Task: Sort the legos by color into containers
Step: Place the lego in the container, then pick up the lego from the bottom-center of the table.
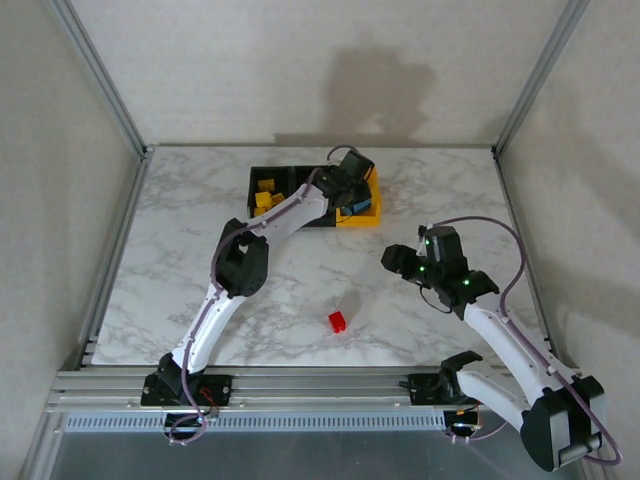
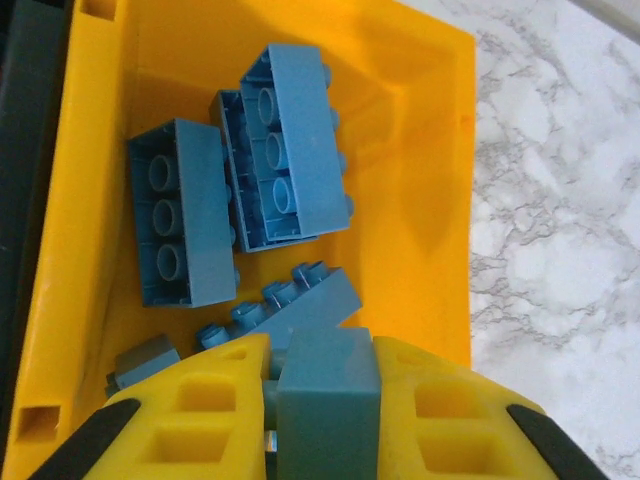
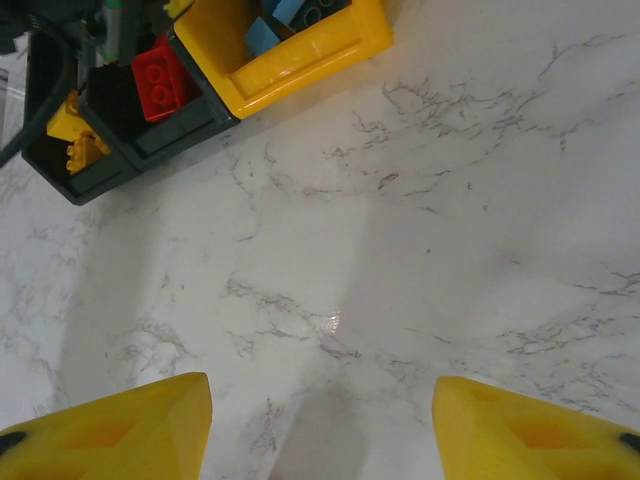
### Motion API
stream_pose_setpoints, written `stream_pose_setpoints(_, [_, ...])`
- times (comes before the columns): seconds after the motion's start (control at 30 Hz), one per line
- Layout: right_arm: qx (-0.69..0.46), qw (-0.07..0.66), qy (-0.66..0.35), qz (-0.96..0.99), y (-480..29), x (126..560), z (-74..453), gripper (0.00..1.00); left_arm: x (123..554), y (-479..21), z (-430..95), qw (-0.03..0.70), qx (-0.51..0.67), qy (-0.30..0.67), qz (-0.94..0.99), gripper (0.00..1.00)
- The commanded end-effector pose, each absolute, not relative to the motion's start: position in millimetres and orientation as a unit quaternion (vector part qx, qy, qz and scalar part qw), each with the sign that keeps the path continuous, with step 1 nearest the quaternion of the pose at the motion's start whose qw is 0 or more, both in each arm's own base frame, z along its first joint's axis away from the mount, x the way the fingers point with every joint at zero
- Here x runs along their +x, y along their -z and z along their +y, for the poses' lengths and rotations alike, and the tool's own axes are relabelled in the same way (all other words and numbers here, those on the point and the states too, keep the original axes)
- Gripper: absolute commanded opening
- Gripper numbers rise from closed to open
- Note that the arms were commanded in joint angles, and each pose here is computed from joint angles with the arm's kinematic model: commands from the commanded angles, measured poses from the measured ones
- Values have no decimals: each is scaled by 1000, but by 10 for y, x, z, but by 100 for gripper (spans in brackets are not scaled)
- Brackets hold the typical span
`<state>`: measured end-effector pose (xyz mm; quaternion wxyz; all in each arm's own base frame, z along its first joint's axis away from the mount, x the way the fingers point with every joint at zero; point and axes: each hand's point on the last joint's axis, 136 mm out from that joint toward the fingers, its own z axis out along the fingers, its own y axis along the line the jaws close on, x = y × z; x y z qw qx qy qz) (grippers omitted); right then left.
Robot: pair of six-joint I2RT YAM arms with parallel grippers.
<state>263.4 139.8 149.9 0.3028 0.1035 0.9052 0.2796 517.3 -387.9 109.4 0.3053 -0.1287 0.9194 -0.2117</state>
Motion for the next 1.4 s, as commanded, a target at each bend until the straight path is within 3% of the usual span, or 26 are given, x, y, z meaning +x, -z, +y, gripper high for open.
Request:
stream_pose_setpoints(0.0, [104, 309, -281, 903, -1561, 2609, 1366, 60, 5236, -1068, -3771, 302, -126, 197, 924, 26])
stream_pose_setpoints(0.07, [104, 310, -283, 902, -1575, 2613, 1369, 60, 5258, -1110, -3760, 306, -128, 200, 922, 37])
stream_pose_setpoints(0.2, [103, 307, -286, 902, -1570, 2635, 1391, 60, 5272, -1226, -3774, 314, -126, 209, 918, 48])
stream_pose_setpoints(0.47, [91, 305, -288, 903, -1584, 2725, 1452, 60, 5123, -1679, -3851, 322, -104, 245, 909, 50])
stream_pose_setpoints(0.77, [48, 315, -299, 899, -1741, 2822, 1575, 64, 4609, -2198, -3792, 325, -52, 275, 903, 54])
stream_pose_setpoints(0.97, [-11, 296, -283, 912, -1673, 2694, 1773, 67, 4106, -2243, -3463, 318, -41, 295, 900, 57])
stream_pose_setpoints(1.37, [-146, 235, -230, 933, -1177, 2163, 2350, 67, 2635, -1438, -2405, 195, -42, 273, 941, 61])
